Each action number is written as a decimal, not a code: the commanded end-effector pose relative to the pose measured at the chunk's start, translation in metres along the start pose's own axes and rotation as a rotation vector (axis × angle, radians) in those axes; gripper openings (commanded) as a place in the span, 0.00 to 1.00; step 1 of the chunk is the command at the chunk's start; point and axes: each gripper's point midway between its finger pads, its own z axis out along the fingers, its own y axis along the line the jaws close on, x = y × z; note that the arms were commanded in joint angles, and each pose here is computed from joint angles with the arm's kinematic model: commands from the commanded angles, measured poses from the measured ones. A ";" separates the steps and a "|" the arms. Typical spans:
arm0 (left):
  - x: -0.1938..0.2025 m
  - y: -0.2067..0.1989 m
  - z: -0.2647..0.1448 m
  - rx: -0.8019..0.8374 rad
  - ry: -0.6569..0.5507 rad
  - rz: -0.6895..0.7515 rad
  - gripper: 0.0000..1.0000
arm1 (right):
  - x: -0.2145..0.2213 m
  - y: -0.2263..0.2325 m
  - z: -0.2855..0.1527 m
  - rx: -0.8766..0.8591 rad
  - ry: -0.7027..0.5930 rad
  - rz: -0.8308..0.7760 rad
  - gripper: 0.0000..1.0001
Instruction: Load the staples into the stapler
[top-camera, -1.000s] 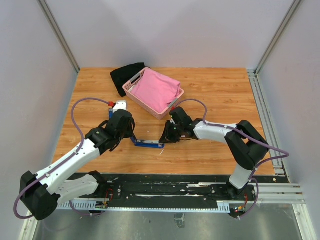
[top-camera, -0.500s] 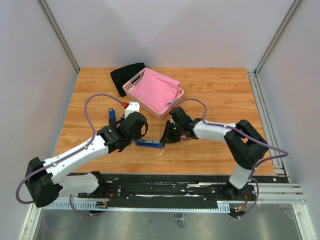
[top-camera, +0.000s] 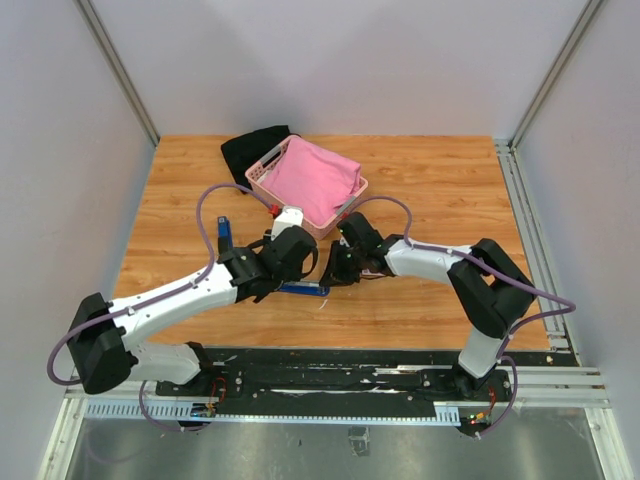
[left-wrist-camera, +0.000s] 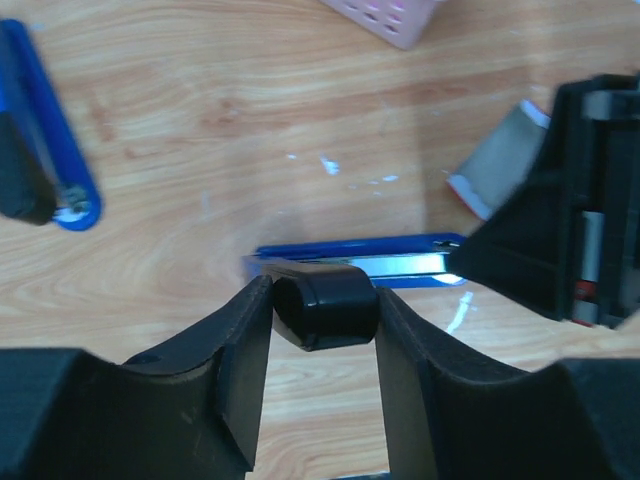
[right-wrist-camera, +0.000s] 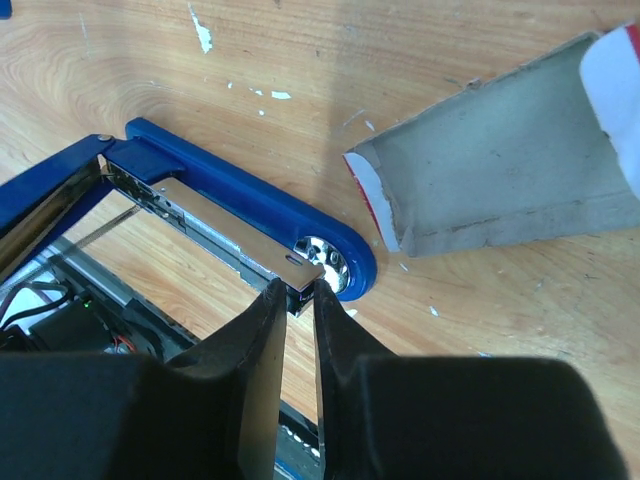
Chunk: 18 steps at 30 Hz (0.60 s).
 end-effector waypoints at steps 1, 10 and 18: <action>0.009 -0.057 -0.007 0.217 0.075 -0.098 0.48 | -0.010 0.007 0.008 -0.006 -0.028 -0.028 0.16; 0.004 -0.070 -0.010 0.280 0.068 -0.100 0.64 | -0.014 0.009 0.007 0.002 -0.032 -0.049 0.16; -0.010 -0.071 -0.020 0.378 -0.029 -0.030 0.81 | -0.026 0.014 -0.005 0.005 -0.071 -0.160 0.19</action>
